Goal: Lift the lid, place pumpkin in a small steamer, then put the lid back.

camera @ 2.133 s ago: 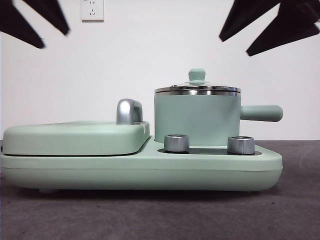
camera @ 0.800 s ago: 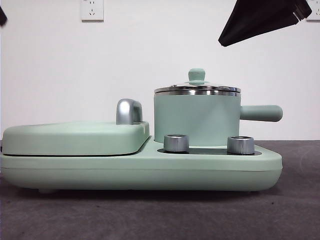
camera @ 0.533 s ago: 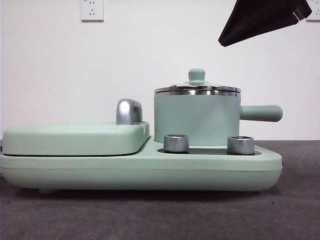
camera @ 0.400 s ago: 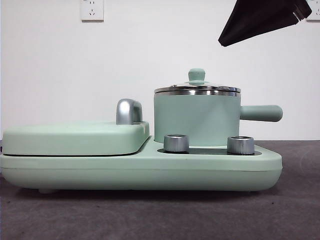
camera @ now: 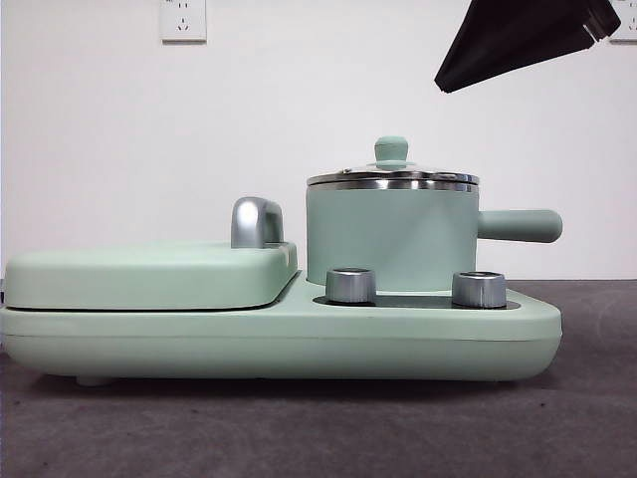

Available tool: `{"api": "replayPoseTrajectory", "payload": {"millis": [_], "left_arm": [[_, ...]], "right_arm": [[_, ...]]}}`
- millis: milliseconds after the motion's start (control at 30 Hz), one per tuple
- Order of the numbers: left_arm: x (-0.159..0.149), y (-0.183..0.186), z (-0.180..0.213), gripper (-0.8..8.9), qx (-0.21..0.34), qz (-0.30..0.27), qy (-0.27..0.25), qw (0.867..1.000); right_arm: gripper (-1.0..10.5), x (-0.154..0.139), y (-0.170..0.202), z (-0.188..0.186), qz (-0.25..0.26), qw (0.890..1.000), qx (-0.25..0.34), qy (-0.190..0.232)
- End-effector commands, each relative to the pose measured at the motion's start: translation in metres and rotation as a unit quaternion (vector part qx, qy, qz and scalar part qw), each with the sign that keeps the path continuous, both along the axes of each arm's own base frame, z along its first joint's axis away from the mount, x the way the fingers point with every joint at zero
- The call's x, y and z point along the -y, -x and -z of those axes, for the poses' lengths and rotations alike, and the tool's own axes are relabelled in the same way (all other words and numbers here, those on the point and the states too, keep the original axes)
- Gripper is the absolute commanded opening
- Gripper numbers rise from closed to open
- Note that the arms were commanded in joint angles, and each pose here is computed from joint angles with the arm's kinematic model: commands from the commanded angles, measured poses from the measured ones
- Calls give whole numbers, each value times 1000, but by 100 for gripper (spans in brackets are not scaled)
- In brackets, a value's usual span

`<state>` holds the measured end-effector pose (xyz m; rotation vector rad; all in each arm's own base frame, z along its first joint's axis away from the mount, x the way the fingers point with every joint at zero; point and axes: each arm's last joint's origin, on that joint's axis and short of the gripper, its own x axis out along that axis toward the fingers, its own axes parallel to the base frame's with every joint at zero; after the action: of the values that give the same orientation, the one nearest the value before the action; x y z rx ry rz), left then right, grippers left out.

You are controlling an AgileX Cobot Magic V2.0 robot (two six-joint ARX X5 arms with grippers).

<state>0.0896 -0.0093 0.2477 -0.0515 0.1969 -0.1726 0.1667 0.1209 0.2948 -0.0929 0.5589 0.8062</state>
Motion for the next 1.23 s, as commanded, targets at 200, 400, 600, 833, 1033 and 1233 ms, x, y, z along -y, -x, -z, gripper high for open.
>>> {"api": "replayPoseTrajectory", "payload": {"millis": [200,400,600,833,1033,1233], "left_arm": [[-3,2,44,7,18,-19,26,999],[-4,1,70,7,22,-26,26,999],[-4,-3,85,7,17,-28,21,999],[-4,-6,94,7,25,-29,18,999],[-4,-7,93,7,34,-29,19,999],[-4,-7,93,7,34,-29,19,999]], "right_arm": [[20,-2,0,-2,-1,1000,1,-6],[20,-2,0,-2,-1,1000,1,-6],[20,-2,0,-2,-1,1000,2,-6],[20,-2,0,-2,-2,1000,2,-6],[20,-2,0,-2,-2,1000,2,-6],[20,-2,0,-2,-1,1000,2,-6]]}}
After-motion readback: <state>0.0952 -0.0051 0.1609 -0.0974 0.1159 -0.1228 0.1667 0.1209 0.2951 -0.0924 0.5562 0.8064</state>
